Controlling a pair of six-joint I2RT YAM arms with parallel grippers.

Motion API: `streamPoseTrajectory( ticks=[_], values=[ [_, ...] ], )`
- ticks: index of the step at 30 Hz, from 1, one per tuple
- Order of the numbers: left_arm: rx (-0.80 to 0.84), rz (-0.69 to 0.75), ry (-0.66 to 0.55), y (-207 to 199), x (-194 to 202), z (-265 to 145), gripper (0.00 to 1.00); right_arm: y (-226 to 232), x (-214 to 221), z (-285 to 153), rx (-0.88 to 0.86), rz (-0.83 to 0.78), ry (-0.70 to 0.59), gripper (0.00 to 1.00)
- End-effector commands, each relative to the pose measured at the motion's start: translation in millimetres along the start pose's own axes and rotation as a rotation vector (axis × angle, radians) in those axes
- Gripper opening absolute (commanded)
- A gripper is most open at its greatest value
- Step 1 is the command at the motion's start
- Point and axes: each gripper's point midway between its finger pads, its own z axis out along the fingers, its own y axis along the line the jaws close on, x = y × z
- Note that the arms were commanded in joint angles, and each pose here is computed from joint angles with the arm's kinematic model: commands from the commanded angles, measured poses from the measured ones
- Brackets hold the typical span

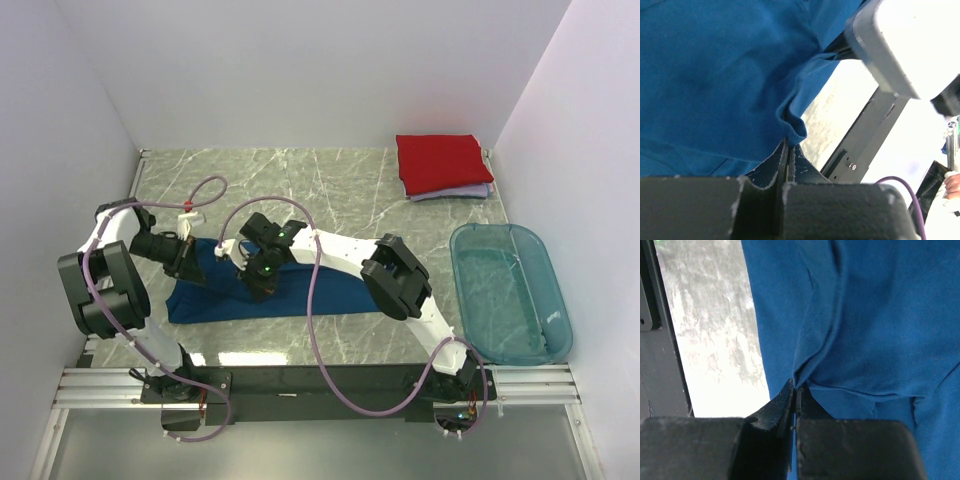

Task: Fold and stack the t-shirts
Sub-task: Fold the tshirt

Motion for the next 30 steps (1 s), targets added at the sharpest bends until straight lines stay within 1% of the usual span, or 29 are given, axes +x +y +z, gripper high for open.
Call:
streamPoseTrajectory(
  ticks=[1, 10, 14, 23, 26, 29, 30],
  values=[
    [-0.009, 0.025, 0.01, -4, 7, -9, 0.01, 16, -28, -33, 0.008, -0.082, -0.054, 0.0],
    [-0.061, 0.058, 0.049, -5, 21, -15, 0.01, 20, -31, -38, 0.001, -0.098, -0.054, 0.0],
    [-0.085, 0.104, 0.059, -10, 27, -17, 0.01, 20, -29, -40, 0.002, -0.111, -0.049, 0.0],
    [-0.126, 0.195, 0.135, -20, 51, -14, 0.01, 21, -29, -40, -0.006, -0.12, -0.044, 0.0],
    [-0.11, 0.172, 0.138, -19, 51, -12, 0.01, 21, -27, -39, -0.011, -0.124, -0.036, 0.0],
    [-0.098, 0.143, 0.128, -15, 44, -12, 0.01, 20, -24, -37, -0.014, -0.124, -0.029, 0.0],
    [-0.107, 0.144, 0.11, -12, 35, -16, 0.01, 19, -24, -36, -0.017, -0.12, -0.028, 0.0]
  ],
)
